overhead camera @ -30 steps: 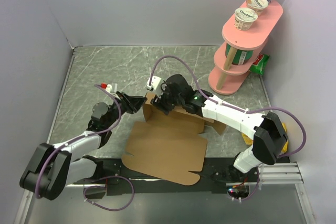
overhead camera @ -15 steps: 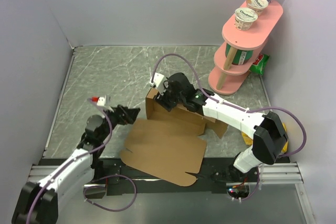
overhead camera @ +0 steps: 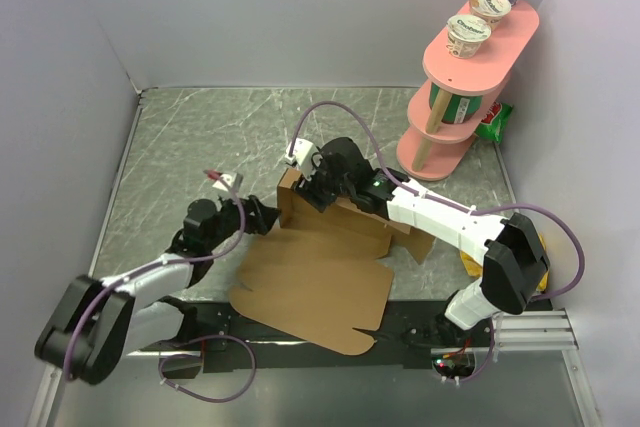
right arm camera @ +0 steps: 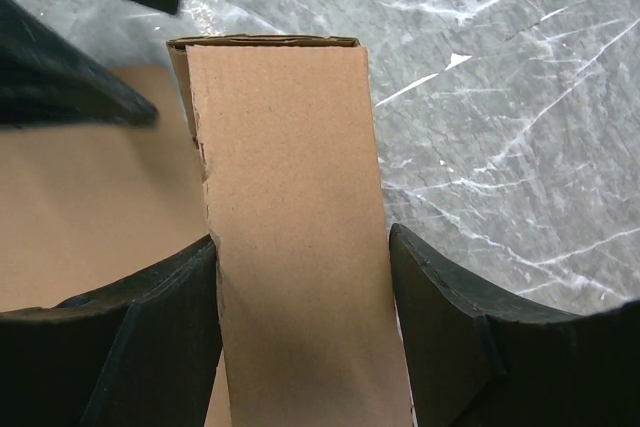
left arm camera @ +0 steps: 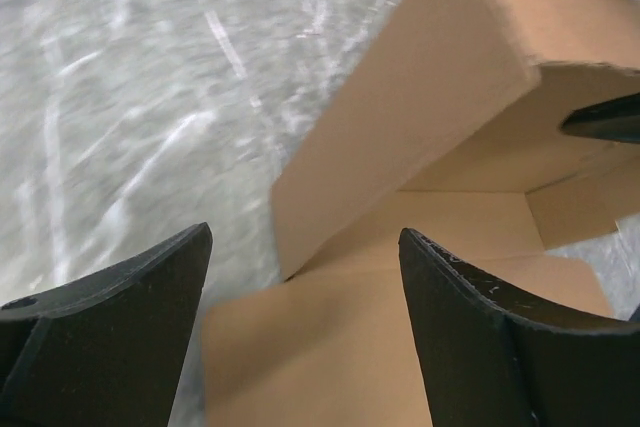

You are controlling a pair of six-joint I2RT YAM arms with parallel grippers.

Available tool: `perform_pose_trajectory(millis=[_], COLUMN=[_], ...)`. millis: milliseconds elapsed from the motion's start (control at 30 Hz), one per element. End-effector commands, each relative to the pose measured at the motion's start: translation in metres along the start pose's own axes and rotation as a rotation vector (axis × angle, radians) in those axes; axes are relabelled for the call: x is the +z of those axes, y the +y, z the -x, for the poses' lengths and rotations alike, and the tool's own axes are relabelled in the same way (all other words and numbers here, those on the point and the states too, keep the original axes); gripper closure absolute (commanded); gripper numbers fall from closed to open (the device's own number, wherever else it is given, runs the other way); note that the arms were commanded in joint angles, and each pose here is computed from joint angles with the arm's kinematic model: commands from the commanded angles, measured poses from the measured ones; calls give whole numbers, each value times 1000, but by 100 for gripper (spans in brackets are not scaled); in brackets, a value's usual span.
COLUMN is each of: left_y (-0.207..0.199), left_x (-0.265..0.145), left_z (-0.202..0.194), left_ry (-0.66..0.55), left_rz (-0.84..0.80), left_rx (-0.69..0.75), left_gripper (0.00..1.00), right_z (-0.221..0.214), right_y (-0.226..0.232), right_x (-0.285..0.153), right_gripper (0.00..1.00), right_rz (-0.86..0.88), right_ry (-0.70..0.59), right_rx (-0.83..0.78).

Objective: Fold the paper box

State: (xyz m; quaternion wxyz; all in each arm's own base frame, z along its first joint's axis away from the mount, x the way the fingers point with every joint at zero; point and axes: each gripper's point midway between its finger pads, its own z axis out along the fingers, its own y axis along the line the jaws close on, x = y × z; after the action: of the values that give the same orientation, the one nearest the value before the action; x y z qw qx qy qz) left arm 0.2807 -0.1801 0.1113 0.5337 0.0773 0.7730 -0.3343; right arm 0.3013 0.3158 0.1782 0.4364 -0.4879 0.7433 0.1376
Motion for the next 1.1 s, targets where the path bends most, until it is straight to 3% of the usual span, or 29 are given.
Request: perform_pose_trajectory(millis=[0, 367, 500, 600, 833, 900, 1067], left_y=[-31, -20, -11, -5, 12, 20, 30], left_x=[24, 54, 61, 57, 33, 26, 12], left_z=[26, 21, 17, 21, 28, 27, 27], left_ry=[-75, -130, -117, -133, -166, -169, -204], left_rz=[-100, 80, 150, 189, 305, 346, 392], left_rx=[148, 192, 185, 186, 195, 186, 182], left_gripper=[19, 43, 59, 70, 81, 84, 86], right_z=[31, 27, 32, 43, 57, 43, 27], right_y=[-9, -11, -18, -31, -43, -48, -31], right_x=[-16, -14, -29, -63, -151, -160, -164], right_gripper=[31, 27, 4, 0, 0, 1, 4], right_rz=[-26, -59, -116, -210, -315, -356, -267], right_ry=[-107, -106, -133, -195, -312, -277, -311], right_rx=[4, 90, 169, 290, 623, 713, 928])
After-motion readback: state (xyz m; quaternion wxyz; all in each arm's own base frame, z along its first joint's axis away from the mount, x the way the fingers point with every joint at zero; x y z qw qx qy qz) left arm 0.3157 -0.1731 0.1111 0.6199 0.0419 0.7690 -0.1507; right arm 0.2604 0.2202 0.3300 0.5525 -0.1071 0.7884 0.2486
